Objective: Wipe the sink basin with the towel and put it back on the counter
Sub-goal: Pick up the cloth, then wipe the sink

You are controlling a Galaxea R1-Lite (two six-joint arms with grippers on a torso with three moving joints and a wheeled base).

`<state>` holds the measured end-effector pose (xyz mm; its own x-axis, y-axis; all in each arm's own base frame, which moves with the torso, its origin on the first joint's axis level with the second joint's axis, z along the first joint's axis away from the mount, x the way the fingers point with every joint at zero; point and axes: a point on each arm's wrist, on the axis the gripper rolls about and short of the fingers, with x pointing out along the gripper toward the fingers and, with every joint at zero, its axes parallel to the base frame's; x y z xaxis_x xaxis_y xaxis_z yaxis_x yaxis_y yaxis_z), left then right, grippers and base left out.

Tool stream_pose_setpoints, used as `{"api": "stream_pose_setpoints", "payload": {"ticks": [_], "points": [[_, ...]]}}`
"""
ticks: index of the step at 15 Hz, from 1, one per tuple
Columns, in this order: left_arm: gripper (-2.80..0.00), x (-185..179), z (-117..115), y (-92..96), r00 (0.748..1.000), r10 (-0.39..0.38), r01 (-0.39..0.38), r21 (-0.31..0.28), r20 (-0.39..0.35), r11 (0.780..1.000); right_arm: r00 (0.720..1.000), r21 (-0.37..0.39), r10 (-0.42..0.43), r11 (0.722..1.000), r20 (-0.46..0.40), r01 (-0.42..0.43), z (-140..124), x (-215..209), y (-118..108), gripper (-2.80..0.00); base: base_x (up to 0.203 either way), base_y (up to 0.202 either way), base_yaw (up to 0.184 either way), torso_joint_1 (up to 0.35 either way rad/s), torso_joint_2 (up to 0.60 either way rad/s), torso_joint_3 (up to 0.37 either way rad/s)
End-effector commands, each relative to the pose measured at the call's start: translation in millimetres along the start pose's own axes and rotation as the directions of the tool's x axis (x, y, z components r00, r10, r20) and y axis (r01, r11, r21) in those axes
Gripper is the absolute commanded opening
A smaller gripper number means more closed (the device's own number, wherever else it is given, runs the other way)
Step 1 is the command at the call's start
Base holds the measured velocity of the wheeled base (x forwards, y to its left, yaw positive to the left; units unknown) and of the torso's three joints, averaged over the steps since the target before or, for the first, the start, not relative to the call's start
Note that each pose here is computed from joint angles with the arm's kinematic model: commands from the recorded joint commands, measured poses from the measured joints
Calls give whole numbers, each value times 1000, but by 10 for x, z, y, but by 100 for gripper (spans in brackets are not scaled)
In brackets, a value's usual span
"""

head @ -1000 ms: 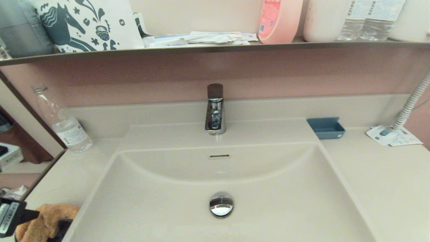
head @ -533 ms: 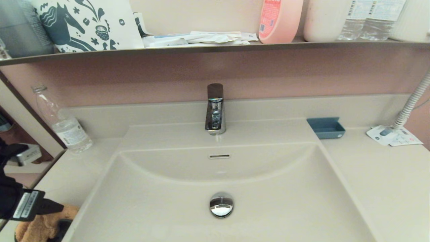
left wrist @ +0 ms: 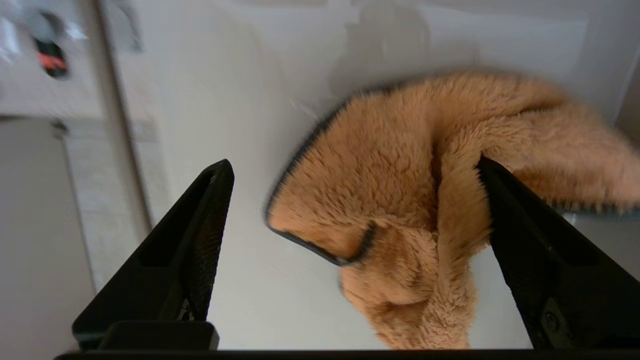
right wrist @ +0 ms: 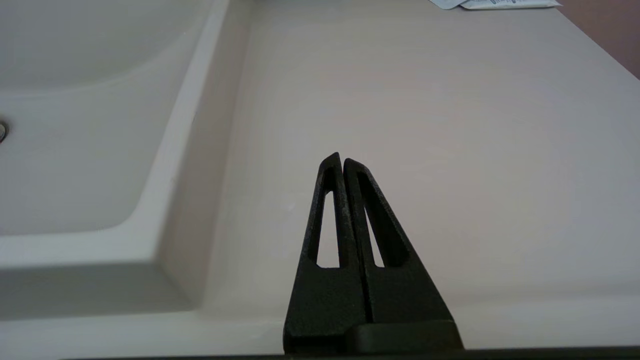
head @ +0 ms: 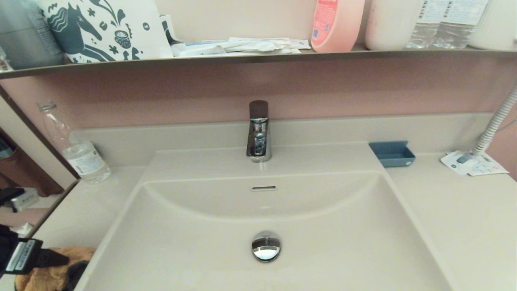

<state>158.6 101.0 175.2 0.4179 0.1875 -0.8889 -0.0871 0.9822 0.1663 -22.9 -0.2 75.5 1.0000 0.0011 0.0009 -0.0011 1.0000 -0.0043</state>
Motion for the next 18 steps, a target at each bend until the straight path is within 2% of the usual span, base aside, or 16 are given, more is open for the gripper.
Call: {"api": "stream_pose_setpoints", "payload": {"ticks": [1, 3, 4, 7, 11, 13, 16, 18], "points": [[0, 2, -82, -31, 1000, -10, 10, -6, -14, 1000, 1000, 0, 0, 1000, -1, 0, 0, 1, 0, -280, 0, 0, 0, 0, 0, 0], [0, 64, -151, -86, 997, -71, 71, -7, -24, 997, 1000, 0, 0, 1000, -1, 0, 0, 1, 0, -280, 0, 0, 0, 0, 0, 0], [-280, 92, -162, -94, 995, -99, 99, -11, -24, 995, 1000, 0, 0, 1000, -1, 0, 0, 1, 0, -280, 0, 0, 0, 0, 0, 0], [-280, 118, -134, -82, 992, -125, 125, -15, -16, 992, 1000, 0, 0, 1000, -1, 0, 0, 1, 0, -280, 0, 0, 0, 0, 0, 0], [-280, -80, 57, 7, 991, -93, 96, -29, 98, 995, 1000, 0, 0, 1000, -1, 0, 0, 1, 0, -280, 0, 0, 0, 0, 0, 0], [-280, -322, 135, 24, 980, -67, 80, -64, 187, 995, 1000, 0, 0, 1000, -1, 0, 0, 1, 0, -280, 0, 0, 0, 0, 0, 0], [-280, -797, 98, -43, 974, -71, 88, -71, 213, 994, 1000, 0, 0, 1000, -1, 0, 0, 1, 0, -280, 0, 0, 0, 0, 0, 0], [-280, -1135, 36, -131, 960, -105, 126, -65, 259, 990, 1000, 0, 0, 1000, -1, 0, 0, 1, 0, -280, 0, 0, 0, 0, 0, 0]]}}
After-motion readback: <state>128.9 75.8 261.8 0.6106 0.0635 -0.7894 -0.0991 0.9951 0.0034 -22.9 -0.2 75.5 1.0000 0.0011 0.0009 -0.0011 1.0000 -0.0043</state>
